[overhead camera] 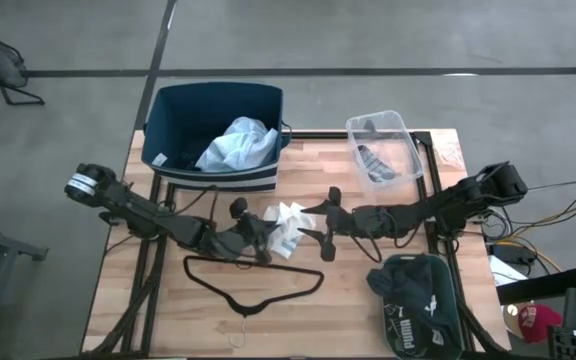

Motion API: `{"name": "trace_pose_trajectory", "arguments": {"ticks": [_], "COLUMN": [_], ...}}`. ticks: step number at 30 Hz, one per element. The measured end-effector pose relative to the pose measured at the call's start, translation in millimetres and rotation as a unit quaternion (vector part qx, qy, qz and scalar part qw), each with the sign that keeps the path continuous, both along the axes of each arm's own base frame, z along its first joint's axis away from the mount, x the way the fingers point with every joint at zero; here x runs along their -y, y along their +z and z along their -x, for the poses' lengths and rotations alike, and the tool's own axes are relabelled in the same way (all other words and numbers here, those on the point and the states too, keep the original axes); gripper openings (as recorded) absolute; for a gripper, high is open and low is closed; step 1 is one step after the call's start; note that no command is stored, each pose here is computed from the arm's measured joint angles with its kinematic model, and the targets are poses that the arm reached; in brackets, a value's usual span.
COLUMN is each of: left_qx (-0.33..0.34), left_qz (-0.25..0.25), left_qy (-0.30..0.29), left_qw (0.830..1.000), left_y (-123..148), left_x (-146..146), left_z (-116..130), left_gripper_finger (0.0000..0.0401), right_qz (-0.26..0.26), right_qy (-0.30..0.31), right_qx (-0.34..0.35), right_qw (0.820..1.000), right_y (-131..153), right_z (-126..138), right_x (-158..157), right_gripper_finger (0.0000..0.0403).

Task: Pick & Place Cloths
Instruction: Put the left white sock into the transparent bin

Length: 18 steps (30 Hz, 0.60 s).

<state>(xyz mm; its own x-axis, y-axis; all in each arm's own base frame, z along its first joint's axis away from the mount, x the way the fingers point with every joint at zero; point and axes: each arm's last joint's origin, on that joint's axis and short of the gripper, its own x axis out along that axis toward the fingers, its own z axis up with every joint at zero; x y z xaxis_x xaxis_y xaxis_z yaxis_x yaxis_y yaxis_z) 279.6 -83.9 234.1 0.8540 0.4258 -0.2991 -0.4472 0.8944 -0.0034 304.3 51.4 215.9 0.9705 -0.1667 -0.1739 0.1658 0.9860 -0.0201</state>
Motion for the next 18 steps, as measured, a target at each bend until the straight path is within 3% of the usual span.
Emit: {"name": "trace_pose_trajectory", "arguments": {"ticks": [5, 9, 18], "left_qx": [0.016, 0.029, 0.029], "left_qz": [0.013, 0.015, 0.009], "left_qy": [-0.025, -0.027, -0.051], "left_qw": [0.999, 0.999, 0.998], "left_y": [3.4, 4.7, 4.1], "left_x": [3.5, 4.7, 6.9], "left_z": [-1.4, -3.2, -5.8], "left_gripper_finger": [0.0013, 0.0013, 0.0013], "right_qz": [-0.002, 0.000, 0.015], "right_qy": [0.008, 0.051, 0.067], "right_qx": [-0.005, -0.008, -0.006], "right_qw": [1.000, 0.999, 0.998], "right_y": [-2.2, -3.1, -1.3], "right_z": [-9.8, -18.2, -25.3], "right_x": [-2.3, -6.5, -8.7], "right_gripper_finger": [0.0278, 0.0297, 0.0293]}}
